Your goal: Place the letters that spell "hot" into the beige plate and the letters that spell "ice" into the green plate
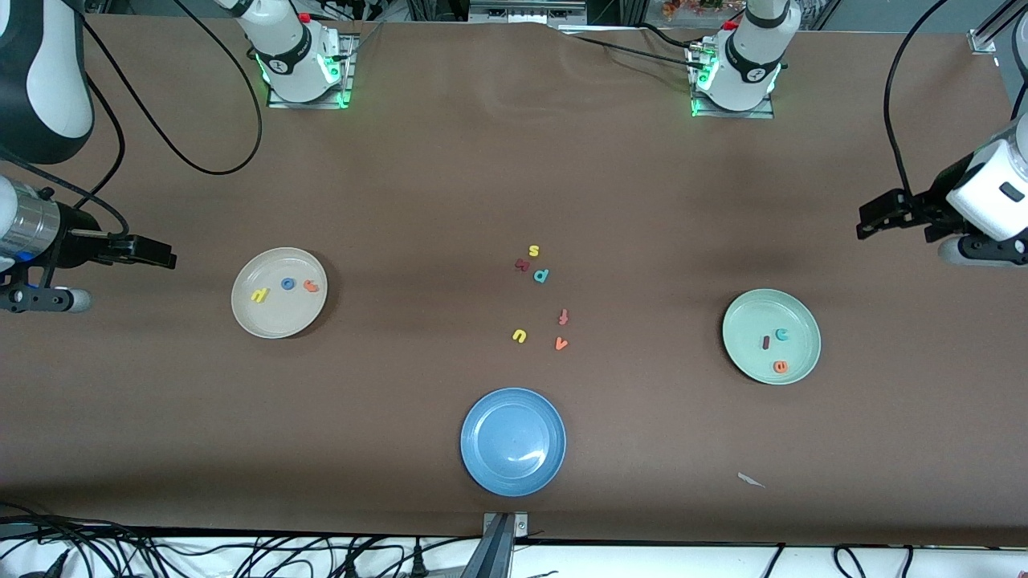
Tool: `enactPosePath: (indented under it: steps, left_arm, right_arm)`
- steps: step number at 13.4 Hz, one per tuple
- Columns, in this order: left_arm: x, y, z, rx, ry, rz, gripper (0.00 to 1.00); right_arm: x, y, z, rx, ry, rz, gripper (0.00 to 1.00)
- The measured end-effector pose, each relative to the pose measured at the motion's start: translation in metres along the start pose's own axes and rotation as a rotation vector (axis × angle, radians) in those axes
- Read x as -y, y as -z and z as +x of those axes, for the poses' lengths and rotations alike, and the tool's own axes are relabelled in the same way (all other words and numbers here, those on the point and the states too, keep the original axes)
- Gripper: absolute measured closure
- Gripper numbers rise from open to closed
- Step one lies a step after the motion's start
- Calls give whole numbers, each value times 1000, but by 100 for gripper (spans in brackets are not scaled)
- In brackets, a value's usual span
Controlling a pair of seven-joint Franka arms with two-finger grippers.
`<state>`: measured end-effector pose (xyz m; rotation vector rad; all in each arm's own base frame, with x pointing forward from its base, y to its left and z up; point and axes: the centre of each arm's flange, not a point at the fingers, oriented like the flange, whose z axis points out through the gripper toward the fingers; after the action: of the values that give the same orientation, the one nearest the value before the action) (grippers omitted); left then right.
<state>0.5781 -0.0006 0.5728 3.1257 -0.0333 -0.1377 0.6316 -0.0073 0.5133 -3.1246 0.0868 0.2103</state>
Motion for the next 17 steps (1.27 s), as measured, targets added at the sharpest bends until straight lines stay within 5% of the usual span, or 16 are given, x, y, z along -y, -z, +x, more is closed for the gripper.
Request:
enactPosePath:
  steps: [7,17]
  left_arm:
    - [-1,-11,-10,83,-1,-2,0]
    - [-4,3,-21,72,-7,0,0]
  right_arm:
    - [0,0,0,0,-1,0,0]
    - [3,0,0,0,3,0,0]
